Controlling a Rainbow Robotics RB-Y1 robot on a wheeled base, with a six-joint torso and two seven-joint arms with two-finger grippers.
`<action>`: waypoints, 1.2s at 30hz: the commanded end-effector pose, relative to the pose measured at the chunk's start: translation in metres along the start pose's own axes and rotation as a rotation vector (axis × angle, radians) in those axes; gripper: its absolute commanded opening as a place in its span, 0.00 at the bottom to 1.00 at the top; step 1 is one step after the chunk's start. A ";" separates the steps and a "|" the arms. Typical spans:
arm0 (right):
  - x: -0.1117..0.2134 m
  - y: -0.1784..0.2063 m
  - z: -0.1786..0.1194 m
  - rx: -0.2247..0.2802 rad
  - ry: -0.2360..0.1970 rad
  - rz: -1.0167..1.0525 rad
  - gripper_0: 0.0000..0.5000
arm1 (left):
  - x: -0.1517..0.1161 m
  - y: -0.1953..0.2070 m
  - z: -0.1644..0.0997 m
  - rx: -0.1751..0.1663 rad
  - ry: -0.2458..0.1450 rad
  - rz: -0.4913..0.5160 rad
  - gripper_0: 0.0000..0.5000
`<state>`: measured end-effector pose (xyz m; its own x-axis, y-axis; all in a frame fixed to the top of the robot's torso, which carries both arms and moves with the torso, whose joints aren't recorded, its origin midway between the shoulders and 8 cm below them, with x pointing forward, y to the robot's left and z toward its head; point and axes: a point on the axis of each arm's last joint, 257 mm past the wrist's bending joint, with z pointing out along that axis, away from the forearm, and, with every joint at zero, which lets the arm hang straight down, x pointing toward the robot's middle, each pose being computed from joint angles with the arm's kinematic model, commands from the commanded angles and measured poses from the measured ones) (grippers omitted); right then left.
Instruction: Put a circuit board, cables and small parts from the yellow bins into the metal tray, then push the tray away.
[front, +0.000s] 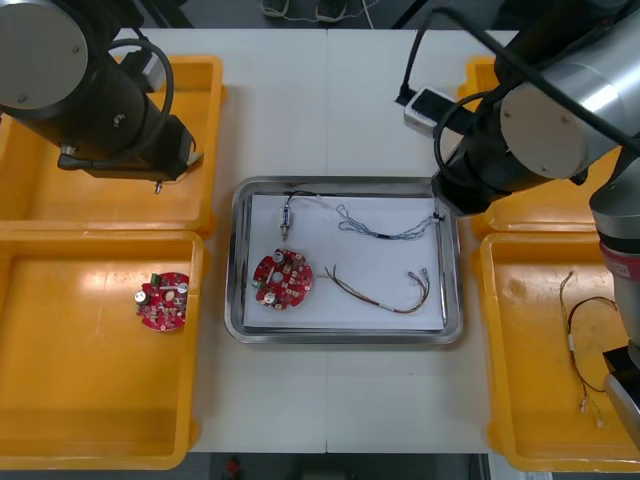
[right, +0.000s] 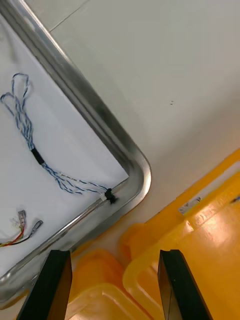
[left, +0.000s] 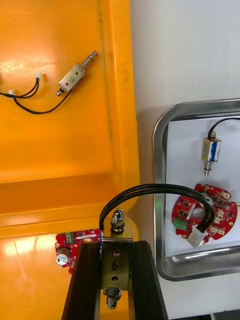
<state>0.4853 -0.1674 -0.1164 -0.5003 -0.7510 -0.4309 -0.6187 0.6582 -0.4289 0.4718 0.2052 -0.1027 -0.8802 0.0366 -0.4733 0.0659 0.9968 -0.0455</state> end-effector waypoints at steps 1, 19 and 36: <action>0.018 -0.021 -0.017 0.037 -0.027 0.176 1.00 | -0.008 -0.022 -0.008 0.057 -0.046 0.054 0.01; 0.131 -0.077 -0.045 0.127 0.006 0.590 1.00 | -0.014 -0.077 0.003 0.080 -0.041 0.051 0.01; 0.223 -0.083 -0.056 0.134 0.075 0.820 1.00 | -0.017 -0.139 0.041 0.061 -0.066 0.043 0.01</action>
<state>0.4013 -0.3752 -0.1398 -0.8075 -0.0659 -0.5861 -0.0216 0.9964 -0.0822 0.4939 0.0936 -0.1375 -0.8657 0.1114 -0.4880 0.1562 0.9864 -0.0520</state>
